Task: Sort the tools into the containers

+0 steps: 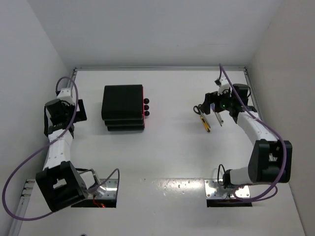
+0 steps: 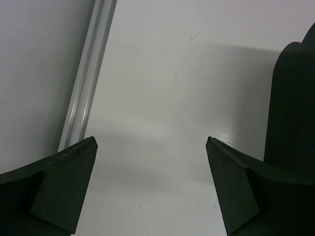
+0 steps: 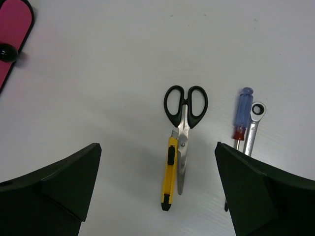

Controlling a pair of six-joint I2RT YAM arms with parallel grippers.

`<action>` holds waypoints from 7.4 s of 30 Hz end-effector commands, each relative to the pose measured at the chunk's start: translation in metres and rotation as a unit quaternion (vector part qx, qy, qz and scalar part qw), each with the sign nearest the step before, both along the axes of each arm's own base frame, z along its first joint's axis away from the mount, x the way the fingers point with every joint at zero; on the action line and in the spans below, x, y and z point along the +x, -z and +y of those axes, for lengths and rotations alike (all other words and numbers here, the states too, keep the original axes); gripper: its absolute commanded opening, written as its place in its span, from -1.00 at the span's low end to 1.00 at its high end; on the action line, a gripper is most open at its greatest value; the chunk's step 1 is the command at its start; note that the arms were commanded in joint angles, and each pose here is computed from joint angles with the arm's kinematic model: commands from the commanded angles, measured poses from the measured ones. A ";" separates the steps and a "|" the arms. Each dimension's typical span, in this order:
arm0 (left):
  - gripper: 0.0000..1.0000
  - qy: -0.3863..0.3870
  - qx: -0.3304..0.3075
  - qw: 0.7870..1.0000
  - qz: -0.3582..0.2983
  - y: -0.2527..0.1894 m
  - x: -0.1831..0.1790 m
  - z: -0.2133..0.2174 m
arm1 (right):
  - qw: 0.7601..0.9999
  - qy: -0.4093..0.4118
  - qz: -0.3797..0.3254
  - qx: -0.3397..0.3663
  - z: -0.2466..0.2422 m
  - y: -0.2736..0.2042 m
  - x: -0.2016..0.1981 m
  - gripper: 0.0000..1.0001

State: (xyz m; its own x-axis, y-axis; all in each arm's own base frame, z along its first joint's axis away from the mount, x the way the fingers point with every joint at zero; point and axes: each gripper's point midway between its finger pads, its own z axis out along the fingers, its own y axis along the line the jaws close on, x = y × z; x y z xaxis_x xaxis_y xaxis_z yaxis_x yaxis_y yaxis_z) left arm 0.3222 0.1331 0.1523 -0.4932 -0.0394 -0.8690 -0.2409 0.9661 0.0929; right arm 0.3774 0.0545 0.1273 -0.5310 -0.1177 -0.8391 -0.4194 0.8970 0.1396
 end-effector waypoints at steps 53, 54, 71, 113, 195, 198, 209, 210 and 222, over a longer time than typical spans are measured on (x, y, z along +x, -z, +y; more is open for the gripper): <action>0.94 0.297 0.025 0.954 -0.034 -0.070 0.034 -0.212 | 0.790 -0.107 0.420 0.433 0.298 0.096 0.037 0.21; 0.94 0.297 0.025 0.954 -0.034 -0.070 0.034 -0.212 | 0.790 -0.107 0.419 0.436 0.299 0.094 0.038 0.21; 0.94 0.262 0.032 0.964 -0.024 -0.056 0.041 -0.201 | 0.780 -0.110 0.443 0.428 0.323 0.122 0.029 -0.14; 0.94 0.196 0.035 0.980 0.003 -0.040 0.060 -0.185 | 0.817 -0.030 0.423 0.391 0.165 0.117 0.033 -0.63; 0.94 0.218 0.070 0.973 0.023 -0.037 0.065 -0.198 | 0.956 -0.086 0.208 -0.187 0.020 0.145 0.073 -0.25; 0.94 0.218 0.070 0.973 0.023 -0.037 0.065 -0.198 | 0.953 -0.090 0.216 -0.193 0.022 0.148 0.067 -0.54; 0.94 0.218 0.070 0.973 0.023 -0.037 0.065 -0.198 | 0.983 -0.084 0.153 -0.053 0.070 0.065 0.098 -1.00; 0.94 0.218 0.070 0.973 0.023 -0.037 0.065 -0.198 | 0.986 -0.097 0.135 -0.021 0.082 0.050 0.101 -1.00; 0.94 0.216 0.066 0.974 0.023 -0.037 0.065 -0.198 | 0.978 -0.105 0.044 0.172 0.164 -0.049 0.091 -1.00</action>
State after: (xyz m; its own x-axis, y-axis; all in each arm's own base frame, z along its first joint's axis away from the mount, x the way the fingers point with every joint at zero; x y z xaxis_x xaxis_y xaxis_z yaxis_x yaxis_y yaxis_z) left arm 0.3959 -0.0660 0.2089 -0.4107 0.2588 -0.8743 0.1733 0.9636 0.2038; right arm 0.4702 0.1911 0.1432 -0.6311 -0.0606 -0.7734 -0.5361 0.7546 0.3784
